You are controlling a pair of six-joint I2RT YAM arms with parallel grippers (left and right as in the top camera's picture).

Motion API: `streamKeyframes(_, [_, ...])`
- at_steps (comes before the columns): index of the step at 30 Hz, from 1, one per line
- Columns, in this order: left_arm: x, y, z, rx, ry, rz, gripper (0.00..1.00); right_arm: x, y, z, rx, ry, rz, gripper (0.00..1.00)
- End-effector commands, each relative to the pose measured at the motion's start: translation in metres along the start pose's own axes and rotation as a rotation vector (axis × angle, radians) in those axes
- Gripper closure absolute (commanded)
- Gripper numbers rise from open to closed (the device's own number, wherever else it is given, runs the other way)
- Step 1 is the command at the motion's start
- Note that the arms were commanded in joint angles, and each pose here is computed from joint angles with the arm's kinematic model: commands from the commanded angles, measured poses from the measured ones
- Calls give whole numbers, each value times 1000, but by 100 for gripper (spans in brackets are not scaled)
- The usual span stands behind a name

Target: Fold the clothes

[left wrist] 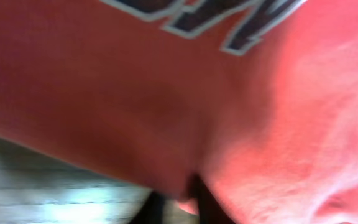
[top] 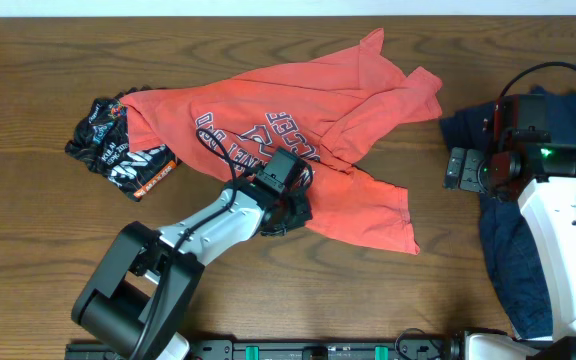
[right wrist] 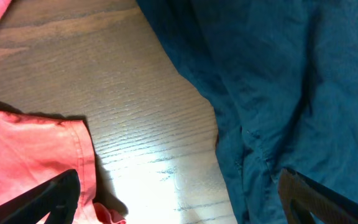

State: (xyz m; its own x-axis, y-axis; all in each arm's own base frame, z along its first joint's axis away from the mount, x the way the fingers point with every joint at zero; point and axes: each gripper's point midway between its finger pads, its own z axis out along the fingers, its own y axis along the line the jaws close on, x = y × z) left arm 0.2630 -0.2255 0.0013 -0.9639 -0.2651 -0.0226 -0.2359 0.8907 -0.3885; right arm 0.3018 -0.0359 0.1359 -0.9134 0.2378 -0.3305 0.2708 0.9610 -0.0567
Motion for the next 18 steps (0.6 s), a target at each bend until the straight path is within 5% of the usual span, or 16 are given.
streamKeyframes(1, [-12,30,-11,-72,-8,-3,94,-4,-2,-4,-2,-16,-4,1])
streamKeyframes(10, [-87,122,-125,-161,-175,-145,94,-5,-1,-4,-6,-20,-3,1])
streamKeyframes(11, [-95,130,-136,-148,-209,-183,69,-5,-1,-4,-7,-20,-3,1])
streamKeyframes(14, [-95,137,-144,-101,-204,-231,26,-5,-1,-4,-7,-19,-3,1])
streamKeyframes(18, [-64,136,-134,-105,-74,-256,7,-4,-1,-4,-6,-15,-3,1])
